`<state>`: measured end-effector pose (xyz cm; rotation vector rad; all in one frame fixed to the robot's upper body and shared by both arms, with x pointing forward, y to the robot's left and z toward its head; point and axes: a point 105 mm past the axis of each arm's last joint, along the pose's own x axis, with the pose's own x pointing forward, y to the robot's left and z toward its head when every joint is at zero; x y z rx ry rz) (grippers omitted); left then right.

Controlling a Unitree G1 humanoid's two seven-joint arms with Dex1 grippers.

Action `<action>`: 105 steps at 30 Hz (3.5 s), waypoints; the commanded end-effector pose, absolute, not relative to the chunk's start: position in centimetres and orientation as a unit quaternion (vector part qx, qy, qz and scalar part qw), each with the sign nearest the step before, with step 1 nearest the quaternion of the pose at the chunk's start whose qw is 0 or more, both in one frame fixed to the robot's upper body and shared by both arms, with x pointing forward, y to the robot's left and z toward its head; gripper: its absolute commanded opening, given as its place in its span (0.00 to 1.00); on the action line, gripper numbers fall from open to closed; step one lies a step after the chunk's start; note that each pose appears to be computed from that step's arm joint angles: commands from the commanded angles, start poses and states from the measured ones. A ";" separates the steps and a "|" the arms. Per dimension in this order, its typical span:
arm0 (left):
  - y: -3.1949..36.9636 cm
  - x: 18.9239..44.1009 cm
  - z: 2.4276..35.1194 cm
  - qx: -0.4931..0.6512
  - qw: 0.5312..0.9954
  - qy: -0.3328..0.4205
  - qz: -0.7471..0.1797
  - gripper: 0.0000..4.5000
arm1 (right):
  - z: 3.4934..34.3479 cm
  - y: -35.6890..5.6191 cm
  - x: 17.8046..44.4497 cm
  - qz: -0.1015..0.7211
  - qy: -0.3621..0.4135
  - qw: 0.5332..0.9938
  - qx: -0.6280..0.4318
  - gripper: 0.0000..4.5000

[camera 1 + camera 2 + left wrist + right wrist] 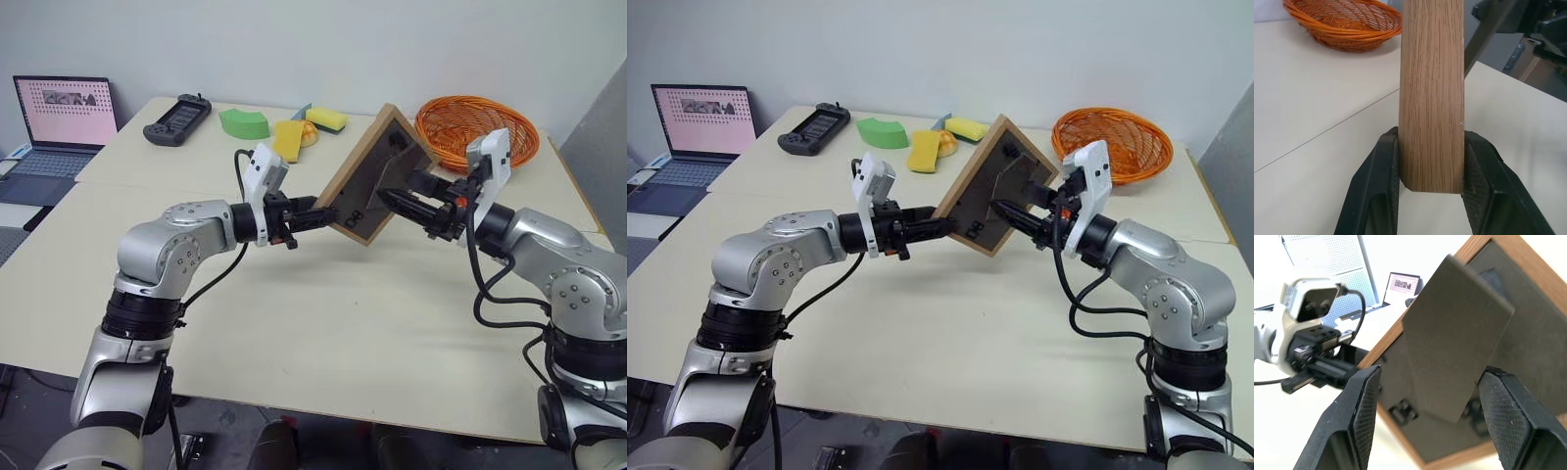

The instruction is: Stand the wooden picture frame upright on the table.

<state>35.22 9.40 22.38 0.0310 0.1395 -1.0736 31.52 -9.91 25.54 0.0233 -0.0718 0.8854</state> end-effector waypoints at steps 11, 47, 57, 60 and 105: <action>8.4 34.9 25.8 0.004 0.849 0.008 -0.528 0.30 | 26.4 -10.7 31.2 0.406 -0.062 0.911 -0.020 0.70; 9.9 31.7 21.6 -0.261 0.779 0.269 -0.502 0.30 | 18.6 -16.3 32.4 0.241 -0.345 0.643 -0.640 0.70; 9.4 30.6 22.6 -0.291 0.759 0.286 -0.507 0.30 | 17.0 -16.2 32.9 0.227 -0.374 0.624 -0.647 0.70; 9.3 30.1 22.3 -0.305 0.758 0.296 -0.495 0.30 | 17.3 -15.9 33.2 0.221 -0.383 0.625 -0.643 0.70; 8.7 29.3 20.8 -0.313 0.759 0.299 -0.486 0.30 | 19.6 -12.1 34.3 0.229 -0.476 0.582 -0.619 0.70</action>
